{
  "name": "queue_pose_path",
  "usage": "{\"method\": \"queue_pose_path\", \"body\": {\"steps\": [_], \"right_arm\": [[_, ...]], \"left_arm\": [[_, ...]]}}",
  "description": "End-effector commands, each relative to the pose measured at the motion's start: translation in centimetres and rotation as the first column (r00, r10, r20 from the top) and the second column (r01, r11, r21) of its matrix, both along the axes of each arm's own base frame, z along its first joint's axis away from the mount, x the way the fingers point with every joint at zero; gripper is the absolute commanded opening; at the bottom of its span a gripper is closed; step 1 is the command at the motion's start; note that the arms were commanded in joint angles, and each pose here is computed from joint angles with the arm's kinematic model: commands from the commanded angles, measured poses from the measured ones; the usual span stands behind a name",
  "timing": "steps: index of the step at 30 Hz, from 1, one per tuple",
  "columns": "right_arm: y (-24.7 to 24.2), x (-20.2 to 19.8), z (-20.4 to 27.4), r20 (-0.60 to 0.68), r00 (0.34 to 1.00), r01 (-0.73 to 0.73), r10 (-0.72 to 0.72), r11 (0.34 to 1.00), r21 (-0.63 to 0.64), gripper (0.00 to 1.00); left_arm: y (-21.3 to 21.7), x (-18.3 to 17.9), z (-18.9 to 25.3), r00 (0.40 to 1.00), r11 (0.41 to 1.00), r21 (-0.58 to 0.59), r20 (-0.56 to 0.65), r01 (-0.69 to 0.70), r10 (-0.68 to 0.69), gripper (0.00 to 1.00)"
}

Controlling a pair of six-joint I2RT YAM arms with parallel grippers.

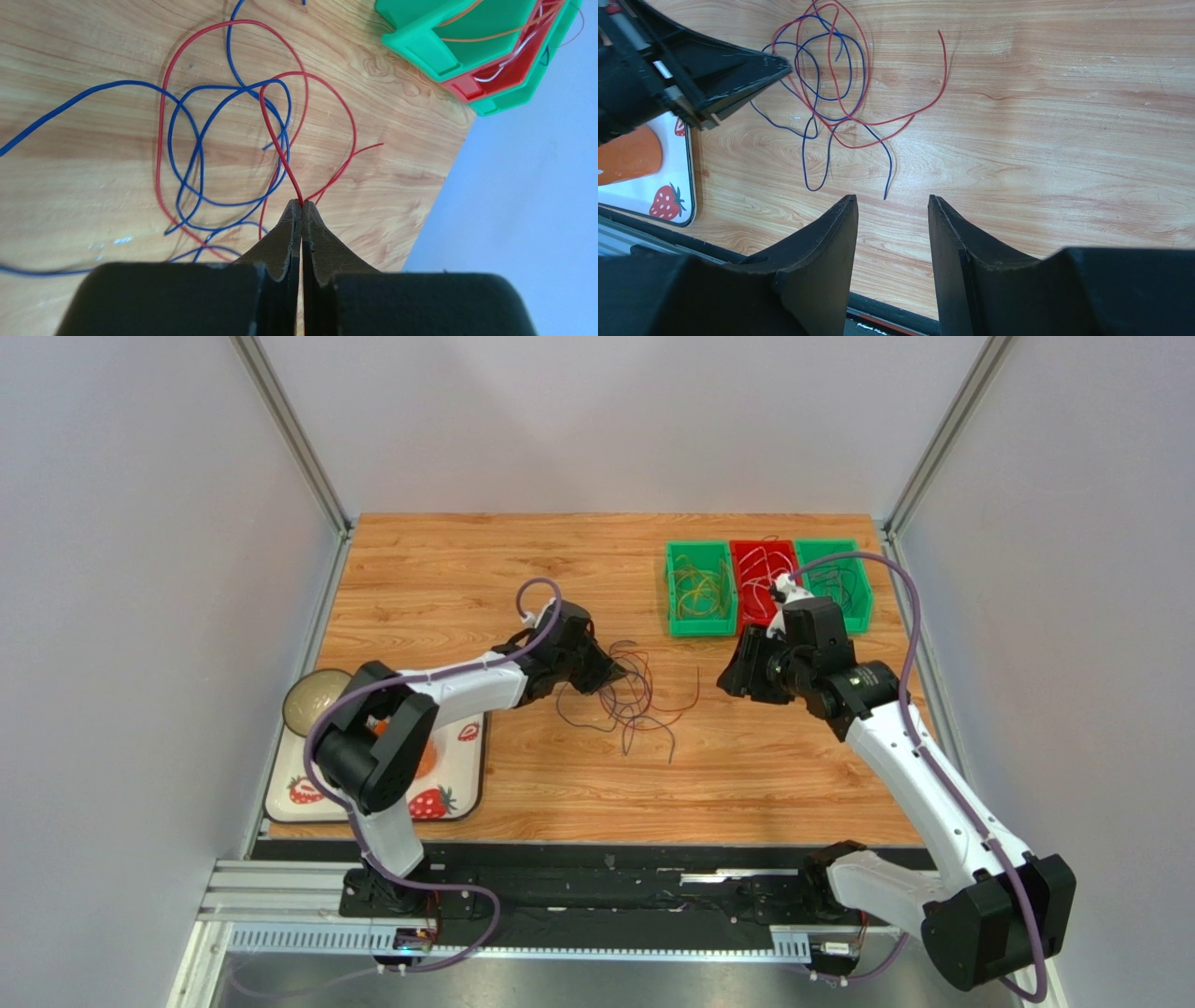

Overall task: Untangle the cables
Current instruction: Untie the cable.

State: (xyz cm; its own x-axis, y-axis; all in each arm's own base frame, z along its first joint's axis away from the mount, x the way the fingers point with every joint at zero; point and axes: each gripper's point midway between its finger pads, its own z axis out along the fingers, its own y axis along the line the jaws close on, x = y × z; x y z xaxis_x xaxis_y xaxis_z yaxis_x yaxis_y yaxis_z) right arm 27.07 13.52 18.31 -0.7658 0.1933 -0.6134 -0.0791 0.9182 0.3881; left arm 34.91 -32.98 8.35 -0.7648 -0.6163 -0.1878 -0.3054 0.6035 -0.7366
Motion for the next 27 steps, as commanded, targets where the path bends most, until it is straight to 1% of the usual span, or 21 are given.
{"method": "queue_pose_path", "body": {"steps": [1, 5, 7, 8, 10, 11, 13, 14, 15, 16, 17, 18, 19, 20, 22, 23, 25, 26, 27], "right_arm": [[0.0, 0.1, 1.5, 0.051, 0.999, 0.009, -0.009, 1.0, 0.016, 0.45], [0.3, 0.1, 2.0, 0.057, 0.998, 0.007, -0.009, 0.999, 0.038, 0.45], [0.4, 0.1, 2.4, 0.066, 0.998, 0.004, -0.007, 0.999, 0.049, 0.45], [0.5, 0.0, 2.6, 0.066, 0.998, 0.005, -0.009, 0.998, 0.056, 0.45], [0.5, -0.1, 2.9, 0.075, 0.997, 0.003, -0.008, 0.998, 0.065, 0.45], [0.6, -0.1, 3.0, 0.075, 0.997, 0.002, -0.008, 0.998, 0.069, 0.45], [0.6, -0.2, 3.4, 0.083, 0.997, -0.001, -0.006, 0.997, 0.077, 0.45], [0.7, -0.2, 3.7, 0.092, 0.996, -0.002, -0.006, 0.997, 0.082, 0.45], [0.7, -0.2, 4.1, 0.101, 0.995, -0.003, -0.006, 0.996, 0.085, 0.45], [0.6, -0.2, 4.4, 0.106, 0.994, -0.002, -0.007, 0.996, 0.089, 0.45], [0.7, -0.3, 4.8, 0.118, 0.993, -0.007, -0.004, 0.996, 0.092, 0.45], [0.7, -0.3, 5.2, 0.125, 0.992, -0.008, -0.005, 0.995, 0.097, 0.45], [0.8, -0.2, 5.8, 0.136, 0.991, -0.013, -0.002, 0.995, 0.104, 0.45], [0.9, -0.3, 6.2, 0.146, 0.989, -0.017, 0.001, 0.994, 0.108, 0.45], [0.9, -0.3, 6.9, 0.163, 0.987, -0.021, 0.002, 0.993, 0.115, 0.45], [0.8, -0.4, 7.3, 0.173, 0.985, -0.021, 0.0, 0.993, 0.118, 0.45], [0.9, -0.5, 7.9, 0.187, 0.982, -0.028, 0.003, 0.992, 0.127, 0.45], [0.9, -0.7, 8.3, 0.196, 0.981, -0.028, 0.002, 0.991, 0.131, 0.45], [0.9, -0.7, 8.4, 0.2, 0.98, -0.028, 0.0, 0.991, 0.134, 0.45]], "left_arm": [[1.0, 0.4, 9.7, 0.977, 0.999, 0.012, 0.21, 0.032, -0.034, 0.0], [2.6, 0.4, 15.4, 0.942, 0.998, 0.055, 0.333, 0.018, -0.035, 0.0], [3.5, -0.2, 17.3, 0.924, 0.994, 0.103, 0.376, 0.032, -0.068, 0.0], [3.6, -0.2, 19.1, 0.91, 0.994, 0.102, 0.407, 0.035, -0.074, 0.0], [4.1, -0.9, 21.1, 0.885, 0.989, 0.133, 0.451, 0.066, -0.119, 0.0], [4.0, -1.1, 22.8, 0.866, 0.989, 0.125, 0.483, 0.078, -0.129, 0.0], [4.2, -1.9, 25.2, 0.822, 0.98, 0.156, 0.536, 0.125, -0.19, 0.0], [4.0, -2.1, 27.6, 0.786, 0.978, 0.153, 0.584, 0.139, -0.203, 0.0], [4.0, -2.7, 28.4, 0.756, 0.966, 0.189, 0.602, 0.179, -0.258, 0.0], [4.0, -2.8, 29.4, 0.734, 0.96, 0.204, 0.621, 0.189, -0.277, 0.0], [4.1, -3.0, 32.0, 0.694, 0.959, 0.208, 0.663, 0.192, -0.282, 0.0], [4.5, -3.3, 32.3, 0.676, 0.944, 0.261, 0.66, 0.204, -0.328, 0.0], [4.4, -3.3, 32.9, 0.665, 0.937, 0.281, 0.661, 0.208, -0.346, 0.0], [4.5, -3.9, 35.8, 0.606, 0.932, 0.286, 0.708, 0.222, -0.362, 0.0], [4.2, -4.5, 37.9, 0.557, 0.924, 0.29, 0.737, 0.25, -0.382, 0.0], [4.2, -5.5, 41.0, 0.49, 0.922, 0.278, 0.785, 0.269, -0.379, 0.0], [4.2, -6.2, 43.5, 0.435, 0.922, 0.267, 0.821, 0.281, -0.37, 0.0], [4.7, -7.2, 46.3, 0.373, 0.926, 0.256, 0.859, 0.279, -0.35, 0.0], [4.7, -7.3, 47.3, 0.353, 0.927, 0.254, 0.87, 0.277, -0.344, 0.0]]}}
